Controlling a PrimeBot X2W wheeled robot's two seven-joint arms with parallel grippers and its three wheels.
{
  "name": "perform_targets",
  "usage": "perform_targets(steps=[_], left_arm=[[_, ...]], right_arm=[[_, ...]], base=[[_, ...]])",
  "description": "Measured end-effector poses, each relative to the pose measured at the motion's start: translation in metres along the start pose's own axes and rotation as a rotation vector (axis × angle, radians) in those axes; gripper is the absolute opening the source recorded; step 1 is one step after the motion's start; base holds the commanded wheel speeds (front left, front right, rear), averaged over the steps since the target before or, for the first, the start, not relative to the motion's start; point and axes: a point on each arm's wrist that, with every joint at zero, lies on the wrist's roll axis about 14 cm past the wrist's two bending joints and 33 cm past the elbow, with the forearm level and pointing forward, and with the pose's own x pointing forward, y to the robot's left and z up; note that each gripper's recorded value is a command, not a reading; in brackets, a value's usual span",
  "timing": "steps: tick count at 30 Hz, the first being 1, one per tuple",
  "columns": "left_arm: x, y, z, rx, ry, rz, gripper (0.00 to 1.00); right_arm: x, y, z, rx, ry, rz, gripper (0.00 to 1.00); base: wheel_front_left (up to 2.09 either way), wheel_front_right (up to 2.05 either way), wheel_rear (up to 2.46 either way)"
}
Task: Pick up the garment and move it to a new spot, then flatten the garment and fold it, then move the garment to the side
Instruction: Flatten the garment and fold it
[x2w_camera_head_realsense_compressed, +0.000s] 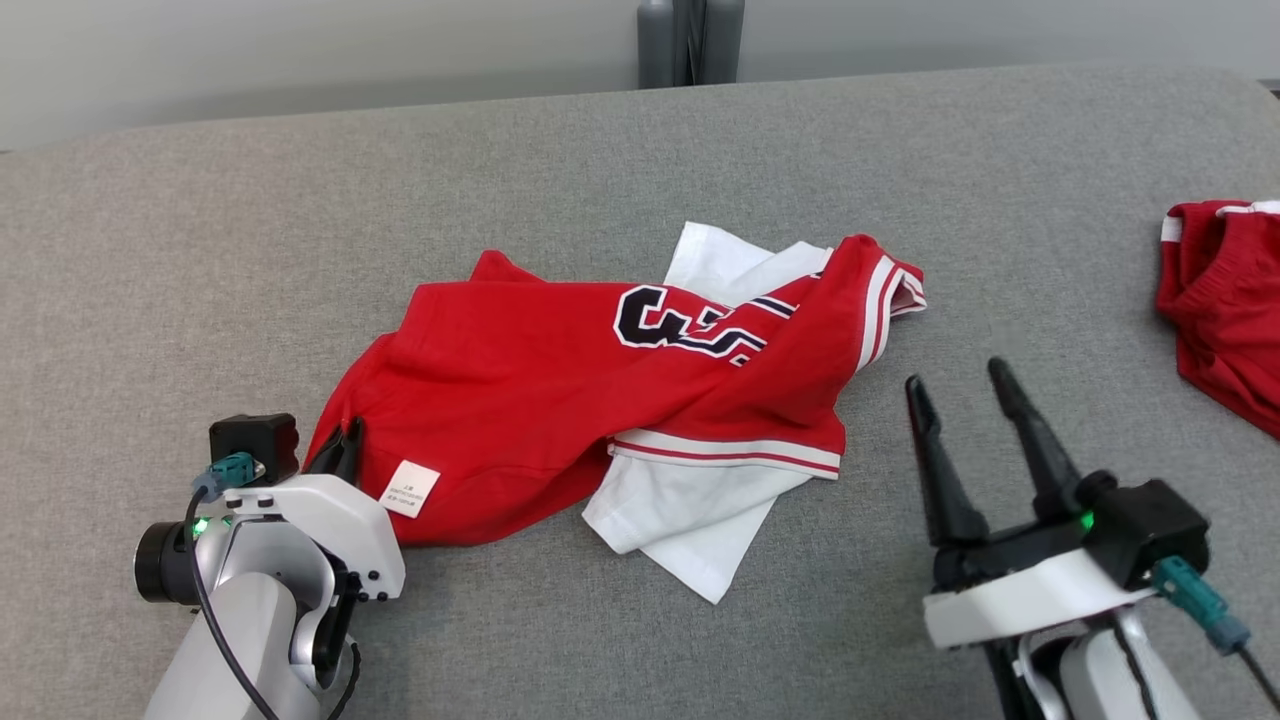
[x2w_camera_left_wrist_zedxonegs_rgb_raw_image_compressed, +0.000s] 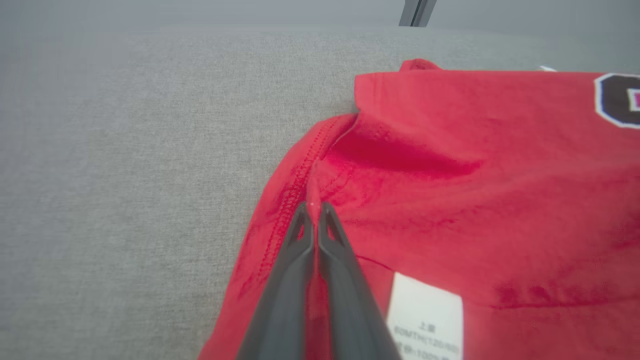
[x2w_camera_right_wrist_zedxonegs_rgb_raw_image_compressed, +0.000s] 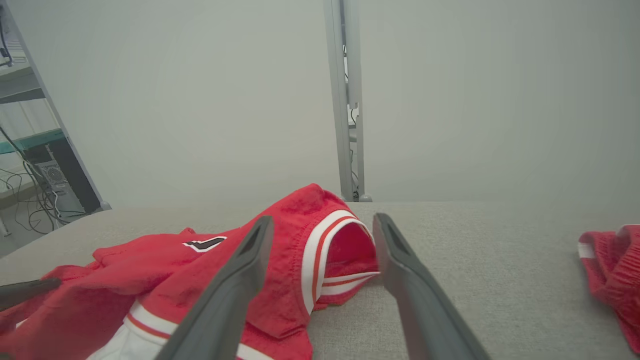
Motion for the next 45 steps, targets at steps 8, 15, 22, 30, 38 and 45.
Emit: perform_targets(steps=[8,15,22,30,38,45], left_arm=[[-0.005,-0.001,0.003,-0.011,-0.02,0.002,0.0],[-0.008,-0.002,0.005,-0.019,-0.033,0.0,0.0],[-0.012,0.001,0.005,-0.025,-0.041,0.008,0.0],[-0.014,0.004,0.005,-0.031,-0.045,0.016,0.0],[-0.015,0.005,0.004,-0.041,-0.051,0.019,0.0],[-0.017,0.008,0.004,-0.044,-0.059,0.026,0.0]], right_arm=[[-0.018,0.045,-0.036,0.038,0.116,0.12,1.0],[-0.04,0.074,-0.086,0.048,0.334,0.227,1.0],[-0.053,0.086,-0.113,0.102,0.483,0.267,1.0],[-0.064,0.097,-0.135,0.119,0.599,0.312,1.0],[-0.059,0.104,-0.141,0.158,0.632,0.323,1.0],[-0.056,0.105,-0.144,0.197,0.644,0.314,1.0]], base=[[0.0,0.0,0.0],[0.0,0.0,0.0],[0.0,0.0,0.0],[0.0,0.0,0.0],[0.0,0.0,0.0],[0.0,0.0,0.0]])
